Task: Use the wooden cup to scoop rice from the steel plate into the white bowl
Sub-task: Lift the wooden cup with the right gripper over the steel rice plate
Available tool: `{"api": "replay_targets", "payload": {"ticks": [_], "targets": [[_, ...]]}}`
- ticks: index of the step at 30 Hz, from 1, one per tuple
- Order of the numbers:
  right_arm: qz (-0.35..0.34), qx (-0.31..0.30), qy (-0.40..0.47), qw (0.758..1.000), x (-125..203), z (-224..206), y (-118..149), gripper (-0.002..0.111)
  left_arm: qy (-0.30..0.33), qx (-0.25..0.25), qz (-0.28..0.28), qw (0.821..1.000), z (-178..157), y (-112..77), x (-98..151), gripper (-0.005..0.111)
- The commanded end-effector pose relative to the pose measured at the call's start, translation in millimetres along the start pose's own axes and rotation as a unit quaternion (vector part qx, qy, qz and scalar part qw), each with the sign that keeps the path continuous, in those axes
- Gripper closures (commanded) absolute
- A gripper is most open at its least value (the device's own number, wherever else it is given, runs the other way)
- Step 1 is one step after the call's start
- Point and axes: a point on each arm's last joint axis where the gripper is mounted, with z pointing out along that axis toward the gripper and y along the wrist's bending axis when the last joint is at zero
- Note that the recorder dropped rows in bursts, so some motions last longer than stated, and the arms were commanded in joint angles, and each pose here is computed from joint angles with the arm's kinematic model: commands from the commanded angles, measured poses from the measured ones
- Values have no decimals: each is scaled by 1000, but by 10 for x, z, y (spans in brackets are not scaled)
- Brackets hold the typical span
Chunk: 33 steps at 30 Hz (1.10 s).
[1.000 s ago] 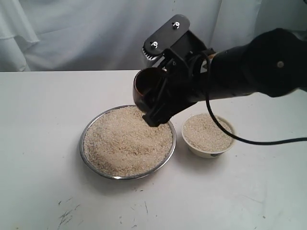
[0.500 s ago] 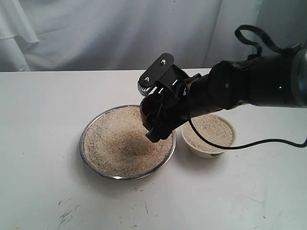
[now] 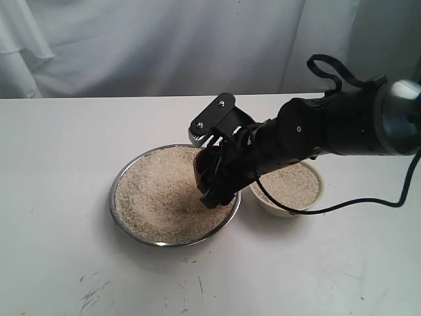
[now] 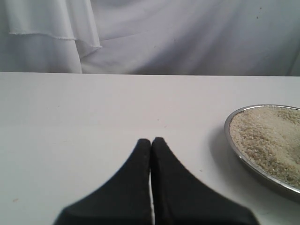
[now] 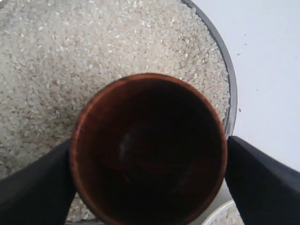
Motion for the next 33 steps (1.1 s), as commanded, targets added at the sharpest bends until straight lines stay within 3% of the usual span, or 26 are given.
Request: {"api": "replay_targets", "payload": {"ticks": [1, 12, 17, 24, 33], "targets": [[-34, 8, -13, 999, -46, -30, -20, 108, -3, 1, -2, 1000, 0, -1, 7, 107], [-192, 27, -17, 981, -125, -30, 126, 108, -3, 1, -2, 1000, 0, -1, 7, 107], [-182, 31, -24, 983, -190, -231, 99, 108, -3, 1, -2, 1000, 0, -1, 7, 107], [-93, 26, -62, 993, -326, -608, 108, 108, -3, 1, -2, 1000, 0, -1, 7, 107], [-76, 7, -44, 996, -289, -612, 139, 108, -3, 1, -2, 1000, 0, -1, 7, 107]]}}
